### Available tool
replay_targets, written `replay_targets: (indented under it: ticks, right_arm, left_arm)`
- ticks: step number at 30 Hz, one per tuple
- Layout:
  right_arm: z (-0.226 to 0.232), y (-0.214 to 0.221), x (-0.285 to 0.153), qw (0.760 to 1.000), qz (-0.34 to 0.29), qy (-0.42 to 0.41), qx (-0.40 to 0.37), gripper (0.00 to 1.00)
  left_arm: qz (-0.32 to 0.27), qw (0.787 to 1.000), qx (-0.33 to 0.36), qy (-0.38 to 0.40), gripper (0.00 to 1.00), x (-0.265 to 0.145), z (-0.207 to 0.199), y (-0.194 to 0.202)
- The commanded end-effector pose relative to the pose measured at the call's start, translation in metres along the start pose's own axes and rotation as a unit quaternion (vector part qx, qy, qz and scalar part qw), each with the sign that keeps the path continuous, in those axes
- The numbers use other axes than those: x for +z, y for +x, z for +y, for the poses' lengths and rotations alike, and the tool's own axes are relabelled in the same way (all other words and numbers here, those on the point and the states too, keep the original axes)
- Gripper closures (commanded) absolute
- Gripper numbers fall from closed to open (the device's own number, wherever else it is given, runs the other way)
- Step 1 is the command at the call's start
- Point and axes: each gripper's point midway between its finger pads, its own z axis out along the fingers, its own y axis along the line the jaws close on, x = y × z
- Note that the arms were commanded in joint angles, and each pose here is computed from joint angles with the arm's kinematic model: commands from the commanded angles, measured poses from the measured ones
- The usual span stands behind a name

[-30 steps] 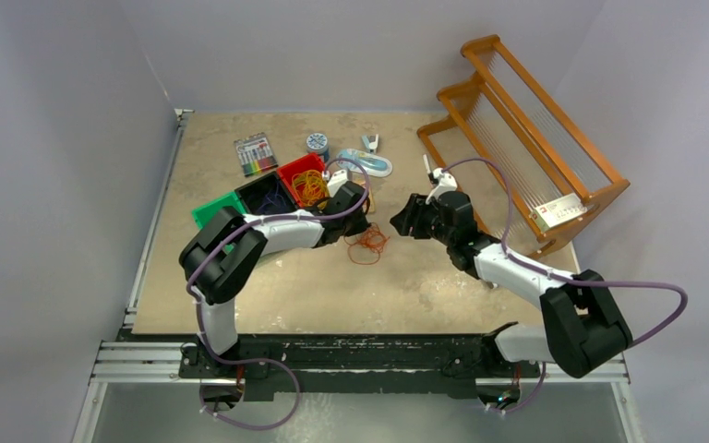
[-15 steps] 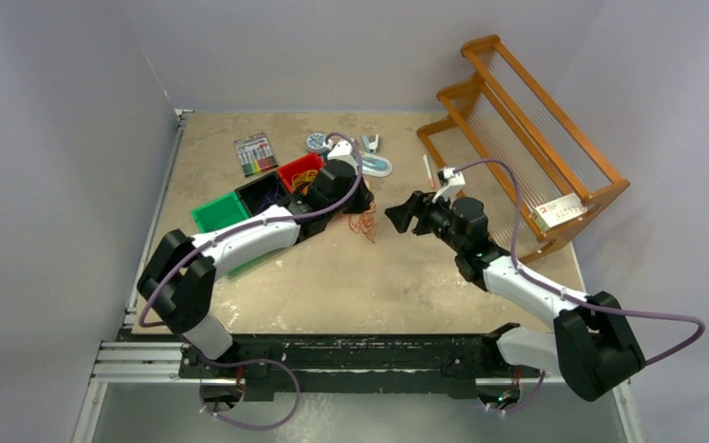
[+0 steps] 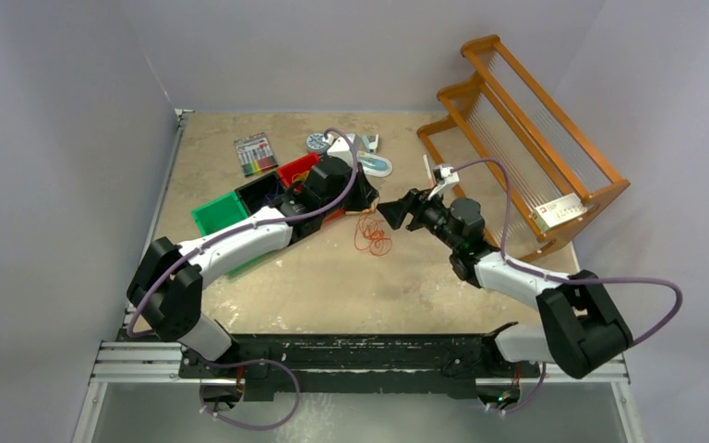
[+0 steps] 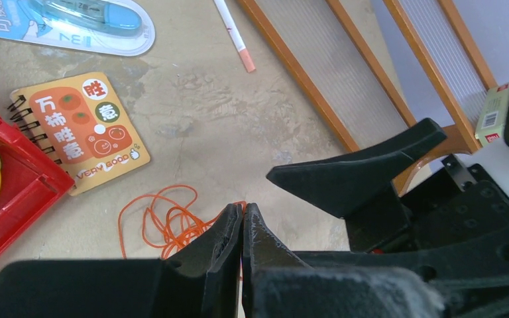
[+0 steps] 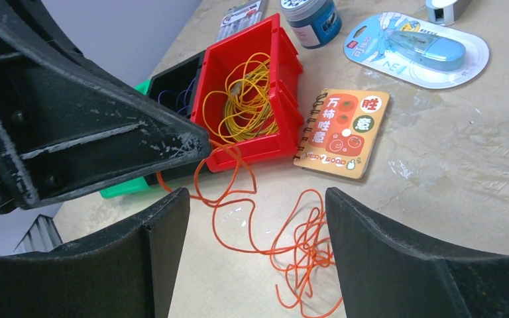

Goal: Untangle the cables

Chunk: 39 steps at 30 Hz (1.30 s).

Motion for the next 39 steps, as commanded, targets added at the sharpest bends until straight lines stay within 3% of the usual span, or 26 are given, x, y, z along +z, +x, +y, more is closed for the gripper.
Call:
replay_targets:
  ticks: [1, 12, 19, 28, 39]
  right_arm:
    - [0.017, -0.019, 0.008, 0.998, -0.042, -0.046, 0.003, 0.24]
    - [0.007, -0.013, 0.039, 0.995, -0.063, -0.061, 0.036, 0.33]
    - [-0.003, 0.004, 0.06, 0.997, -0.036, -0.058, 0.033, 0.35]
    - [-0.017, 0.036, 0.058, 0.998, 0.0, -0.042, 0.039, 0.46]
    - [-0.033, 0.071, 0.05, 0.998, 0.036, -0.022, 0.056, 0.52]
  left_arm:
    - [-0.034, 0.998, -0.011, 0.056, 1.0, -0.01, -0.031, -0.027]
    - [-0.03, 0.994, -0.023, 0.099, 1.0, -0.025, -0.052, -0.036]
    - [-0.021, 0.99, -0.017, 0.14, 1.0, -0.036, -0.077, -0.048]
    - [-0.084, 0.987, 0.032, 0.132, 1.0, -0.074, -0.098, -0.116]
    - [-0.157, 0.979, 0.033, 0.124, 1.0, -0.108, -0.094, -0.187]
